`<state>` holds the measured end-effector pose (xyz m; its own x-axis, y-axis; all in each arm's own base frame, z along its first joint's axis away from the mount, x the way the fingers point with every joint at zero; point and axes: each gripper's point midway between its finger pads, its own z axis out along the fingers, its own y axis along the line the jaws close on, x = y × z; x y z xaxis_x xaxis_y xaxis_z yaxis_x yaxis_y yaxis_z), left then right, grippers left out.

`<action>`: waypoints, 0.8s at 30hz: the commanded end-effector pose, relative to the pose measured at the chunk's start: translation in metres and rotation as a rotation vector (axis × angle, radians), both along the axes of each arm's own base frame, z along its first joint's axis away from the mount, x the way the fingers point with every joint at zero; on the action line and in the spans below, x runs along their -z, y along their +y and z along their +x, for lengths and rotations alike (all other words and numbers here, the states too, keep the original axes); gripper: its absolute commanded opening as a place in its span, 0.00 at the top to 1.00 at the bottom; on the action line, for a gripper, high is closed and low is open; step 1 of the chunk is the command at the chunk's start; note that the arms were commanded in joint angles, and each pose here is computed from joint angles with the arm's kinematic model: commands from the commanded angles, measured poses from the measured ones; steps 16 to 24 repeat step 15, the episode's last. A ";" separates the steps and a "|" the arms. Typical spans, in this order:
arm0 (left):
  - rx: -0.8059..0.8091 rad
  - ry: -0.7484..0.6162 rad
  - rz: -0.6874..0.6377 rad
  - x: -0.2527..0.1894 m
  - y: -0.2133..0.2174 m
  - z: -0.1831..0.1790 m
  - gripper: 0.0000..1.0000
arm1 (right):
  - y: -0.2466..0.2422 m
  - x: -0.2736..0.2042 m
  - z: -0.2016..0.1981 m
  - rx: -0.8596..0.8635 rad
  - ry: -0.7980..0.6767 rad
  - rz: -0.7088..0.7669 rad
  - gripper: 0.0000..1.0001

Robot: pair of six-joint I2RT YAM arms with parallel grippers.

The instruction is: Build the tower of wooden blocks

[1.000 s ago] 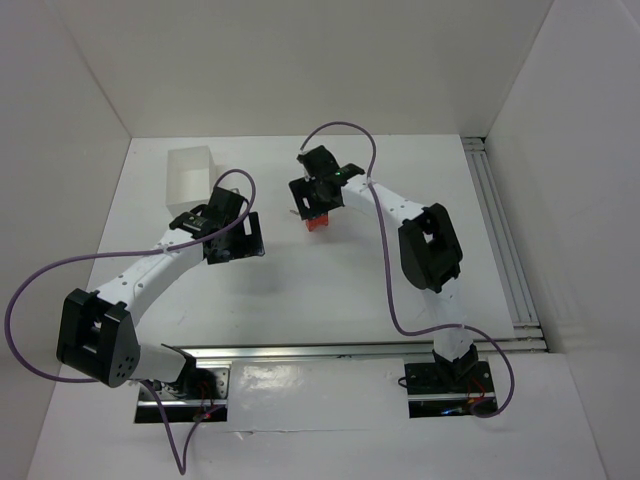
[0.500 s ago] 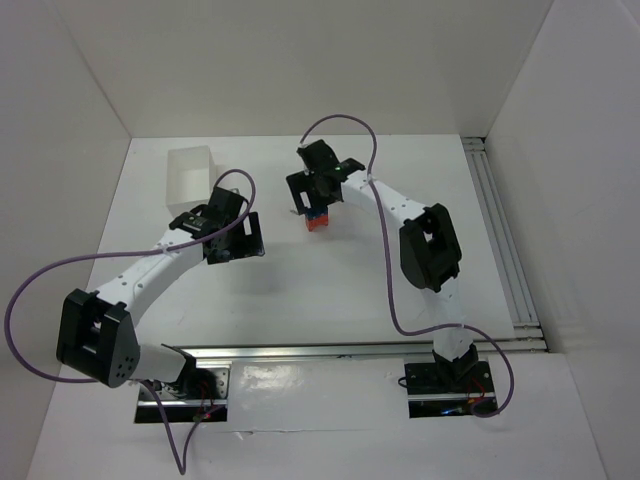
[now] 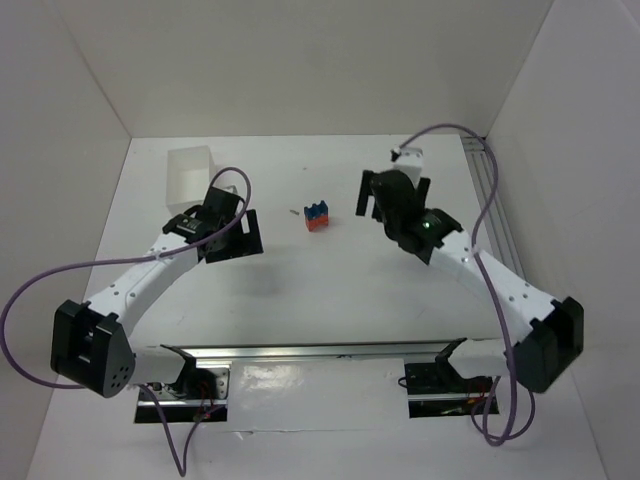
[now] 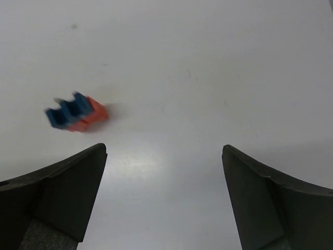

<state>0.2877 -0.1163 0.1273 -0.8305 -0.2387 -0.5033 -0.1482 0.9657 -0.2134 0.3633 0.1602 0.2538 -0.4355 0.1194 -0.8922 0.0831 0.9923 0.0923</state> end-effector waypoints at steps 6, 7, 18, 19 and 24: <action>0.038 -0.061 -0.037 -0.022 -0.006 0.000 0.01 | -0.091 0.094 -0.088 0.330 0.127 -0.011 0.01; 0.038 -0.062 -0.037 -0.022 -0.006 0.000 0.01 | -0.096 0.103 -0.096 0.340 0.145 -0.018 0.01; 0.039 -0.082 -0.045 -0.029 -0.006 -0.001 0.01 | -0.112 0.099 -0.112 0.391 0.105 0.028 0.01; 0.039 -0.082 -0.045 -0.029 -0.006 -0.001 0.01 | -0.112 0.099 -0.112 0.391 0.105 0.028 0.01; 0.039 -0.082 -0.045 -0.029 -0.006 -0.001 0.01 | -0.112 0.099 -0.112 0.391 0.105 0.028 0.01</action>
